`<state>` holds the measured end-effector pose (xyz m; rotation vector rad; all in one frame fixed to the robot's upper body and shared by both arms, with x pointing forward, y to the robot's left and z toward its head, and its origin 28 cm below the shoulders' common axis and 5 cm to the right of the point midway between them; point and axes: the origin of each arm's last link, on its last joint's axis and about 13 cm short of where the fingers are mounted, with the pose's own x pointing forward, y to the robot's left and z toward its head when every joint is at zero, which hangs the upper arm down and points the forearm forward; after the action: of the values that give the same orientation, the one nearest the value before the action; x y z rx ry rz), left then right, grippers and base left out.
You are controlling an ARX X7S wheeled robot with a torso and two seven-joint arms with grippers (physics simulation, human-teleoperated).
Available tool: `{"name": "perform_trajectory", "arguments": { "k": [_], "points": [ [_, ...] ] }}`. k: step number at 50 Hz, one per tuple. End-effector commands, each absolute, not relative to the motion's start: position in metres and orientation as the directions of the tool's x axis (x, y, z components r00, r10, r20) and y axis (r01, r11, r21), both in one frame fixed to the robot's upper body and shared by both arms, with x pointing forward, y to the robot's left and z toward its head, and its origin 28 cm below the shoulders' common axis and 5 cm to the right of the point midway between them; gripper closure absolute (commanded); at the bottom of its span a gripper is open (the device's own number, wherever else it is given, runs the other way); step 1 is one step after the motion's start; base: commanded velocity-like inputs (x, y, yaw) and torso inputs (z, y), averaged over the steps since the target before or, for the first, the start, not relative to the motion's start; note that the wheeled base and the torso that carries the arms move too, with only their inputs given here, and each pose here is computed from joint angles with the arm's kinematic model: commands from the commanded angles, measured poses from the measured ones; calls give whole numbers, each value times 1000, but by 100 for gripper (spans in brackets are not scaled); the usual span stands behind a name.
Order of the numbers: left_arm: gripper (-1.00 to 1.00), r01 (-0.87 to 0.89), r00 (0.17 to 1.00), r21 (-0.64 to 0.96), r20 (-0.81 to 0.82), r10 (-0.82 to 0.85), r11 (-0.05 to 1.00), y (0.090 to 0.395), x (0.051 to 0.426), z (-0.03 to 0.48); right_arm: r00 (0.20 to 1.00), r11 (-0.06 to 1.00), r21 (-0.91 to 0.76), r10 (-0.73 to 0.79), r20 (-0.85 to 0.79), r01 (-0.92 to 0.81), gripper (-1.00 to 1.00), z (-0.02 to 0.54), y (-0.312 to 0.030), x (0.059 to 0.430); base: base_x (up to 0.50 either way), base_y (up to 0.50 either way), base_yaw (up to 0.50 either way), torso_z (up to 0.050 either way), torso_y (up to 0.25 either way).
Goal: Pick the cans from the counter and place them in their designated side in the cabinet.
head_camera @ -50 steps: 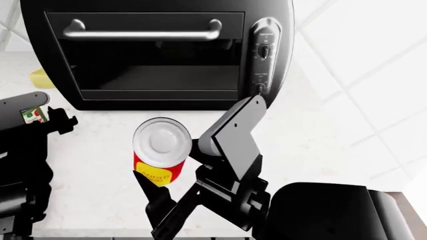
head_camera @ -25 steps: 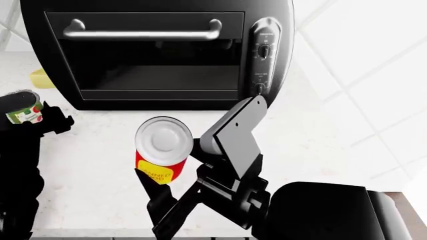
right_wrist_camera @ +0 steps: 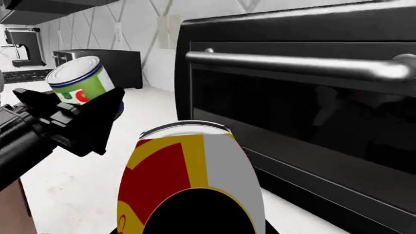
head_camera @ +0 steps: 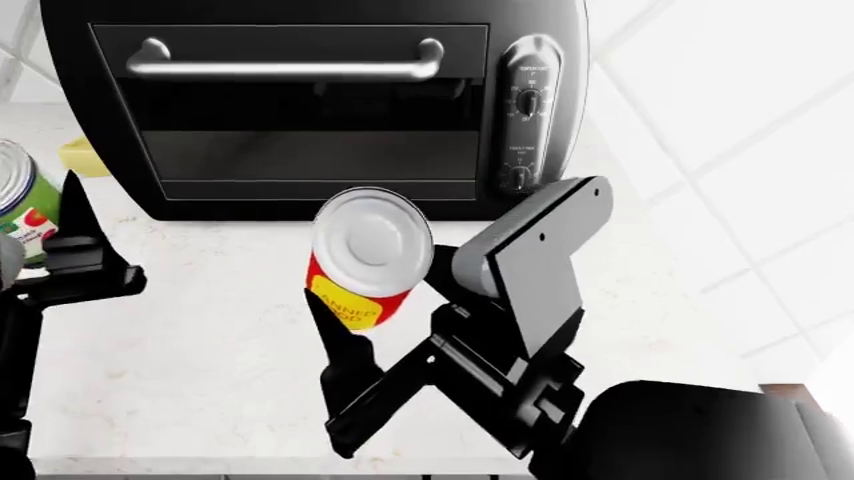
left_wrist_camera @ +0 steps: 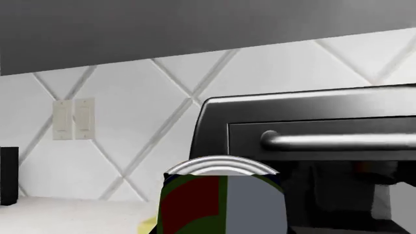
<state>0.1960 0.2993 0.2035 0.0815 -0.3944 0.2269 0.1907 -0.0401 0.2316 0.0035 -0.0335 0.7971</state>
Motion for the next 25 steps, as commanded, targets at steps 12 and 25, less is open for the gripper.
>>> {"name": "perform_trajectory", "arguments": {
  "k": [12,25],
  "points": [
    [100,-47,822,96,569,-16,994,263,155,222,813,833,-36,547,198,-552,100,249,-53,168,0,0,0,0,0],
    [100,-30,799,103,601,-38,994,261,153,226,826,866,-99,497,267,-489,100,273,-56,156,0,0,0,1,1]
  ]
}}
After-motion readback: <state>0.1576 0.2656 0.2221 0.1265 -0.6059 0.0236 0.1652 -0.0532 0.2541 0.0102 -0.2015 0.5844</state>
